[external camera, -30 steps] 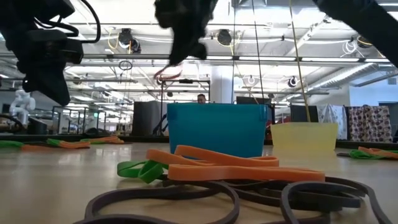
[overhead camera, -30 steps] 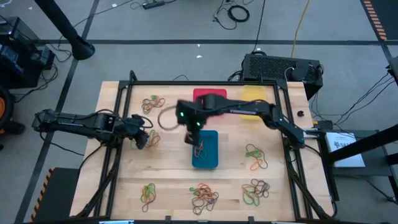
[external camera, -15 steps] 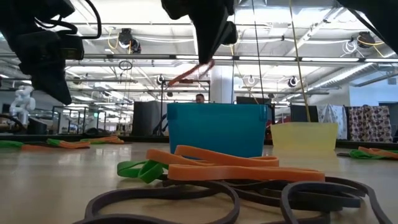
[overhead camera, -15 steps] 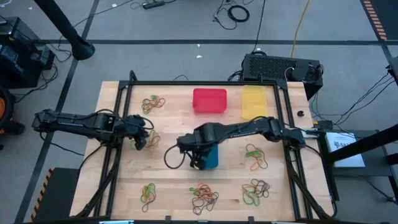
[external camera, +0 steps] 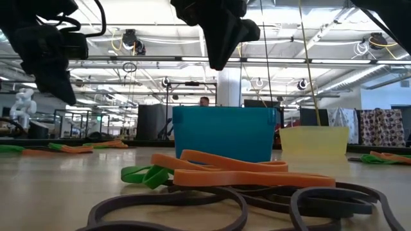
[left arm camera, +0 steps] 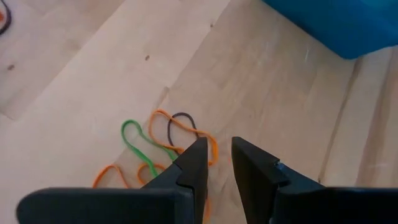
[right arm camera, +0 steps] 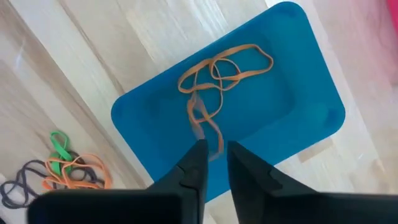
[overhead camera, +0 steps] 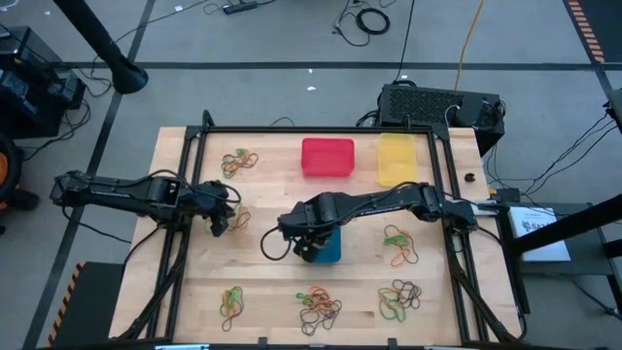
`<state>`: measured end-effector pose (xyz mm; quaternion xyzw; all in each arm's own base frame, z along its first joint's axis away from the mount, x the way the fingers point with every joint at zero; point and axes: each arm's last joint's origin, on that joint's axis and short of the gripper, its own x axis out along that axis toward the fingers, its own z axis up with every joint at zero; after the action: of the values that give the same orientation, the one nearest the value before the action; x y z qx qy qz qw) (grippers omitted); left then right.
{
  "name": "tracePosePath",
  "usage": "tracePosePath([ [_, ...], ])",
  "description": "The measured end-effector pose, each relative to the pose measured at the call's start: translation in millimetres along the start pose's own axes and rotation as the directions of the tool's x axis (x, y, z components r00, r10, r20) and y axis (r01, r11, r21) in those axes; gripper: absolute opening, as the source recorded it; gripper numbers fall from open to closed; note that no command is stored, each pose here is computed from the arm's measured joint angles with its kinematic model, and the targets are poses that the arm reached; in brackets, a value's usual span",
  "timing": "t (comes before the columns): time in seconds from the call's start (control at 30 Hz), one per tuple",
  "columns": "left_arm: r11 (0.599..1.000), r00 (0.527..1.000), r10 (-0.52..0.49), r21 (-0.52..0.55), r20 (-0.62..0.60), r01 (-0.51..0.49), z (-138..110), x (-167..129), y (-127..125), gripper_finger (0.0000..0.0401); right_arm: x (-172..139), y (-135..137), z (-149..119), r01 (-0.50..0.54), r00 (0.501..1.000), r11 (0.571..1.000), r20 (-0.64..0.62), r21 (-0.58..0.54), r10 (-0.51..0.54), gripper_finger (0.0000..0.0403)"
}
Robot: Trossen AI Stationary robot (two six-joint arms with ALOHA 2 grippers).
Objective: Sort rubber bands into baskets
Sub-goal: Put the orange rubber band into the blue bin
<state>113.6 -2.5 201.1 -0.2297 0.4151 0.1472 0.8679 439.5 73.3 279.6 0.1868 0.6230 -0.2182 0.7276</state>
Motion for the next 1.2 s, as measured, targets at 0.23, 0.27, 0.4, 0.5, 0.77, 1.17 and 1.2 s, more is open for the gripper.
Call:
tracePosePath([
  [0.23, 1.000, 1.000, -0.005, -0.001, -0.005, 0.005, 0, 0, 0, 0.0079, 0, 6, 7, -0.064, 0.995, 0.998, 0.076, -0.008, 0.064, 0.0098],
  [0.27, 1.000, 1.000, -0.005, -0.004, -0.005, 0.005, 0, 0, 0, 0.0079, -1, 9, 10, -0.085, 0.991, 0.996, 0.100, -0.023, 0.086, 0.0103],
  [0.4, 1.000, 1.000, -0.006, -0.010, -0.005, 0.006, 0, 0, 0, 0.0079, -4, 19, 21, -0.177, 0.955, 0.979, 0.222, -0.099, 0.195, 0.0112],
  [0.5, 0.999, 1.000, -0.006, -0.032, -0.007, 0.006, 0, 0, 0, 0.0079, -10, 27, 33, -0.250, 0.899, 0.958, 0.334, -0.144, 0.285, 0.0110],
  [0.77, 0.964, 0.994, -0.106, -0.251, -0.038, 0.093, 11, -16, -6, 0.0079, -16, 38, 64, -0.198, 0.705, 0.955, 0.645, -0.219, 0.294, 0.0100],
  [1.17, 0.983, 0.969, 0.161, -0.123, 0.189, -0.140, 56, -113, -2, 0.0079, 102, 10, 138, -0.341, 0.663, 0.910, 0.626, -0.235, 0.411, 0.0088],
  [1.2, 0.980, 0.966, 0.172, -0.133, 0.190, -0.148, 57, -117, -1, 0.0079, 109, 7, 143, -0.338, 0.656, 0.911, 0.635, -0.236, 0.408, 0.0088],
])
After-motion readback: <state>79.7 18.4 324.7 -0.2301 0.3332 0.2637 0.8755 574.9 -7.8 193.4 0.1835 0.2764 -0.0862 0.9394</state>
